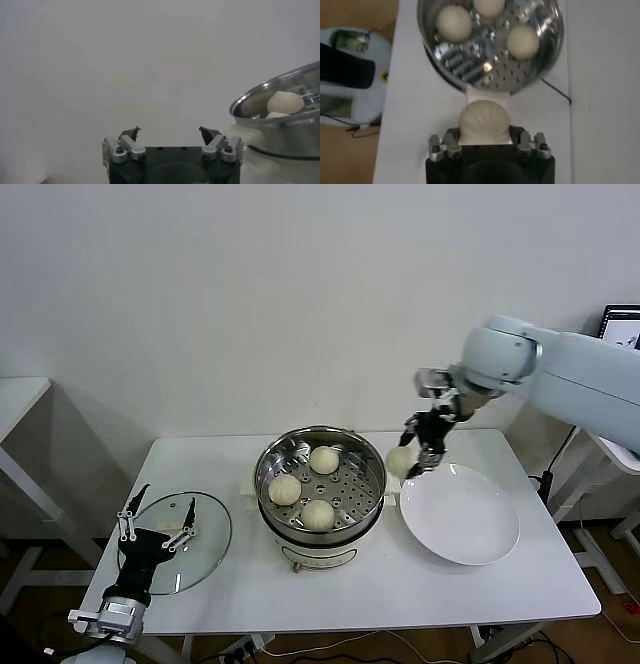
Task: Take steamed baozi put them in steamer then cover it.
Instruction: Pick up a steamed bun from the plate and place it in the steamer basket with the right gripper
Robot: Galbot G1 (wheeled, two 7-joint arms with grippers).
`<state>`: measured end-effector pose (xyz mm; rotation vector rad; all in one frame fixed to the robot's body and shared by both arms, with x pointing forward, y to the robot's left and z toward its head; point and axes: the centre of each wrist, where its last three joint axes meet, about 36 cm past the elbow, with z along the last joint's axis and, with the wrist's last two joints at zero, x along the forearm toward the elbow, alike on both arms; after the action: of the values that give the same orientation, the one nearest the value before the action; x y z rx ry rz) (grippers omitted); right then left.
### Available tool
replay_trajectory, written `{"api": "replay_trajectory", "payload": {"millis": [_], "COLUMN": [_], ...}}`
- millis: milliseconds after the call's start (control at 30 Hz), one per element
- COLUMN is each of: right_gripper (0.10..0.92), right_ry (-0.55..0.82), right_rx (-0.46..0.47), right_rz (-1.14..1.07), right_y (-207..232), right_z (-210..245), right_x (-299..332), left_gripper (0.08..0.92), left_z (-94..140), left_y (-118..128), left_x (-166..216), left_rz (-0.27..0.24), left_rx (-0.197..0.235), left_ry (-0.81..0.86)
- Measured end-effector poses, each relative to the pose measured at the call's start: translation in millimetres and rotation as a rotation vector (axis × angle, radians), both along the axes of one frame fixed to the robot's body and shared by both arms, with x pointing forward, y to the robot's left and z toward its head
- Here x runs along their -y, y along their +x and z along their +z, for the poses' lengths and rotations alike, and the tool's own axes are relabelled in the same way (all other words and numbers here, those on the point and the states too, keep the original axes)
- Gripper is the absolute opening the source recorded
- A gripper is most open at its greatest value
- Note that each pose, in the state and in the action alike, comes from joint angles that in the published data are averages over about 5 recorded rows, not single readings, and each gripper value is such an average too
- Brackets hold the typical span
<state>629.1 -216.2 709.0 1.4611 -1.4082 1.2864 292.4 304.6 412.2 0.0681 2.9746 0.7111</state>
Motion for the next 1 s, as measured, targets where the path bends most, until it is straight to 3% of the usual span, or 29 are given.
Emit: {"api": "replay_trajectory", "payload": {"millis": [367, 1000], "right_gripper": [0.670, 0.669], "right_ry": [-0.055, -0.135], "right_rx": [-0.032, -0.056], "right_rz": [0.030, 0.032], "right_y": [24, 48], "right_z": [-25, -86], "right_x": [-63, -96], "left_gripper": [0.823, 0.823], "left_z": [3, -1], "left_y": [-1, 3], "left_x": [-7, -11], "left_rz": [0.017, 0.024], "left_rx": [0.006, -0.002], "left_ry": [0.008, 0.006]}}
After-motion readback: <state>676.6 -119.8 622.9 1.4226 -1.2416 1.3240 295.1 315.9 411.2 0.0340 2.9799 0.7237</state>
